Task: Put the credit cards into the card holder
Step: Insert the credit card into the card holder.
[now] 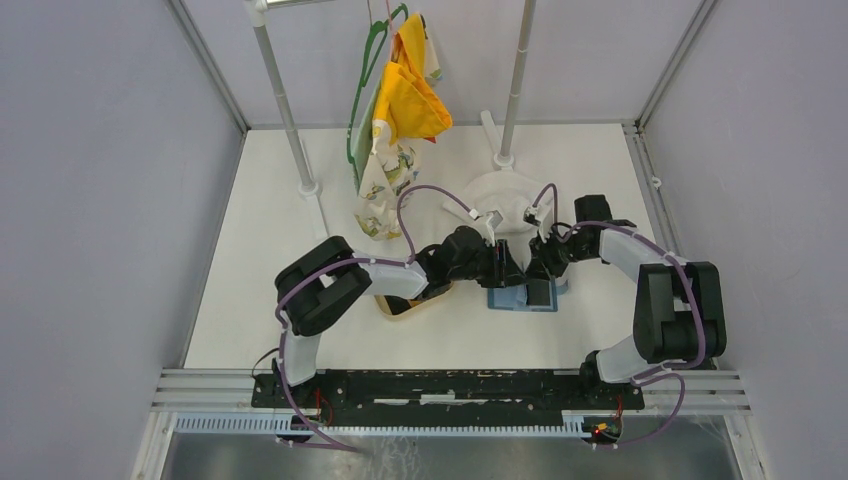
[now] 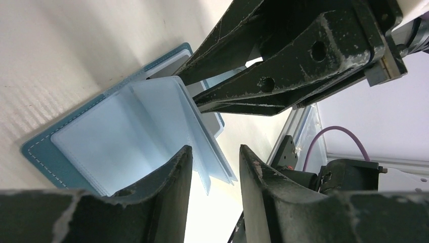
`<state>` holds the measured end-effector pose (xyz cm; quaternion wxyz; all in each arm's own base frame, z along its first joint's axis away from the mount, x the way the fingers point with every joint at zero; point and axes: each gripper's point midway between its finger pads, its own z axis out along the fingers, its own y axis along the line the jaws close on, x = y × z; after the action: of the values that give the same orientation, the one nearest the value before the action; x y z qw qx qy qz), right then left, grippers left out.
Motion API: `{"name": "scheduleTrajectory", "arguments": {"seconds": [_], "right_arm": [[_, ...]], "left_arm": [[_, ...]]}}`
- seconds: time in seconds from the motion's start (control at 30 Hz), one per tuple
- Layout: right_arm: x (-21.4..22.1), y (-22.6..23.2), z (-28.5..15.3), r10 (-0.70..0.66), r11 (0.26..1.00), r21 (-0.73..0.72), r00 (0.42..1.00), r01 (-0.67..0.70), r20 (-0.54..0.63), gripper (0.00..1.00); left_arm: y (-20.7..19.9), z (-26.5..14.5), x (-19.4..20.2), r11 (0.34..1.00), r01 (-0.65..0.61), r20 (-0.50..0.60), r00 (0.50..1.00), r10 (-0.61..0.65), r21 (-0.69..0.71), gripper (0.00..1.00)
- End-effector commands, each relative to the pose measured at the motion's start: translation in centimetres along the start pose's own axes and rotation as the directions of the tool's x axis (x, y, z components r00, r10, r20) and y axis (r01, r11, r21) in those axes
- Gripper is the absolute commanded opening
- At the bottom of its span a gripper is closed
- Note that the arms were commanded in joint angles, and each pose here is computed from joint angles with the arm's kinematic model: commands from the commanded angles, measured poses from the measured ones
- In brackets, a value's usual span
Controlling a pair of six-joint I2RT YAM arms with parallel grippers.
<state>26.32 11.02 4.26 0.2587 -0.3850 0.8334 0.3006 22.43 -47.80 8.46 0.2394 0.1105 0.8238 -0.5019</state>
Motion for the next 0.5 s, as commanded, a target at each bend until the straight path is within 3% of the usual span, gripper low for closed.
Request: {"name": "scheduleTrajectory", "arguments": {"seconds": [0.0,0.47], "right_arm": [[-1.7,0.1,-0.7,-0.039,0.999,-0.007,0.998,0.04,0.054,0.32],[-1.7,-0.1,-1.1,-0.032,0.999,0.003,0.998,0.032,0.06,0.31]], "left_arm": [[-2.8,0.4,-1.1,0.994,0.02,0.029,0.999,-0.024,0.105,0.45],[-0.9,1.2,-0.3,0.998,0.034,0.007,0.999,-0.035,0.052,0.15]]}}
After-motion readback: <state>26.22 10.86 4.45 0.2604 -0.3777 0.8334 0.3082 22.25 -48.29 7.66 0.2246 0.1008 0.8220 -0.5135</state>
